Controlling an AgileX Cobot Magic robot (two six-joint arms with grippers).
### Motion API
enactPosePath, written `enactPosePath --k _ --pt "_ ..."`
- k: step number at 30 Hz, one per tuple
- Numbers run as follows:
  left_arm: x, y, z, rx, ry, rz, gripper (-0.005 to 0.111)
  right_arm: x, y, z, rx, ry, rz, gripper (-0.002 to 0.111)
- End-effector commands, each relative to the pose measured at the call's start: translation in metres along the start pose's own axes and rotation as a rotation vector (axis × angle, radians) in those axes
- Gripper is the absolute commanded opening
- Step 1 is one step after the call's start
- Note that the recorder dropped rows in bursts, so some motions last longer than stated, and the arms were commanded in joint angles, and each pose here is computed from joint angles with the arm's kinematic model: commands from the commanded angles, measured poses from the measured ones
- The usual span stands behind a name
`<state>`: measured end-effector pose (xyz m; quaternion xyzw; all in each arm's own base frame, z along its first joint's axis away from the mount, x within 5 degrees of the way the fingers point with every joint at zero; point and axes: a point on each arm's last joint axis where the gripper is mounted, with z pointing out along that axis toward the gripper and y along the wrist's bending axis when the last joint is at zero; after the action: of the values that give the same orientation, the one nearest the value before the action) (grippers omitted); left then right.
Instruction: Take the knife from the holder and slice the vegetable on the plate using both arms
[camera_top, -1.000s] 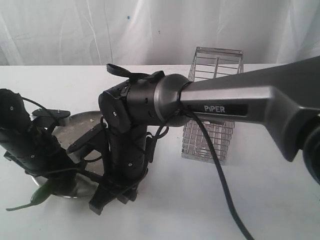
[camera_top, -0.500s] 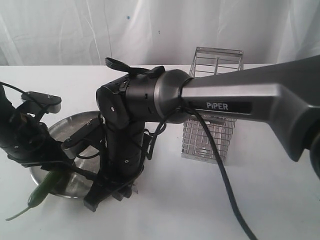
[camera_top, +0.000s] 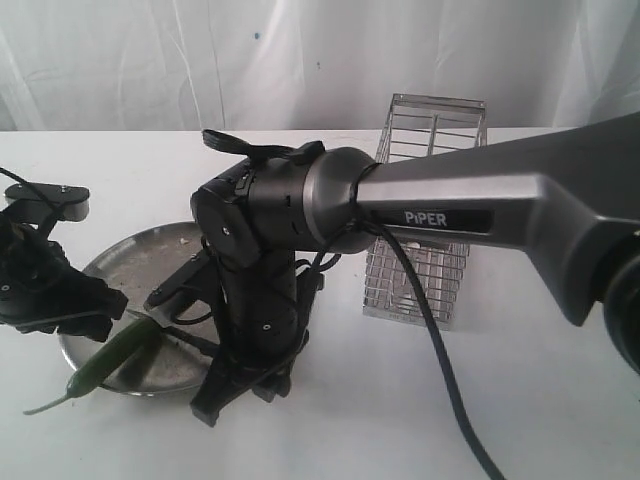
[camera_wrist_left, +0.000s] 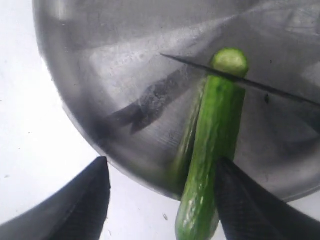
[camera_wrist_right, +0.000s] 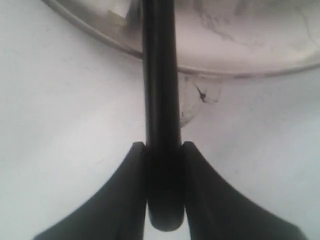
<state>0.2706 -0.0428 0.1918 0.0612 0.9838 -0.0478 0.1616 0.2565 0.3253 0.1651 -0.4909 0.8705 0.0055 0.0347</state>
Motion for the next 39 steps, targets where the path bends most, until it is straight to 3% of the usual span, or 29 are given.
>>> enactPosePath --k 1,12,24,39 --pt "0.008 0.000 0.002 0.016 0.013 -0.039 0.064 0.005 -0.003 0.000 0.032 0.049 0.004 0.000" --pt "0.000 -0.005 0.004 0.075 -0.106 -0.158 0.064 0.006 -0.005 0.000 0.050 0.062 -0.004 0.000" --pt "-0.008 -0.004 0.004 0.070 -0.202 -0.147 0.064 0.006 -0.005 0.000 0.049 0.064 -0.003 0.000" --pt "-0.021 0.000 0.038 0.052 -0.148 -0.159 0.064 0.007 -0.004 0.000 0.045 0.070 -0.001 0.000"
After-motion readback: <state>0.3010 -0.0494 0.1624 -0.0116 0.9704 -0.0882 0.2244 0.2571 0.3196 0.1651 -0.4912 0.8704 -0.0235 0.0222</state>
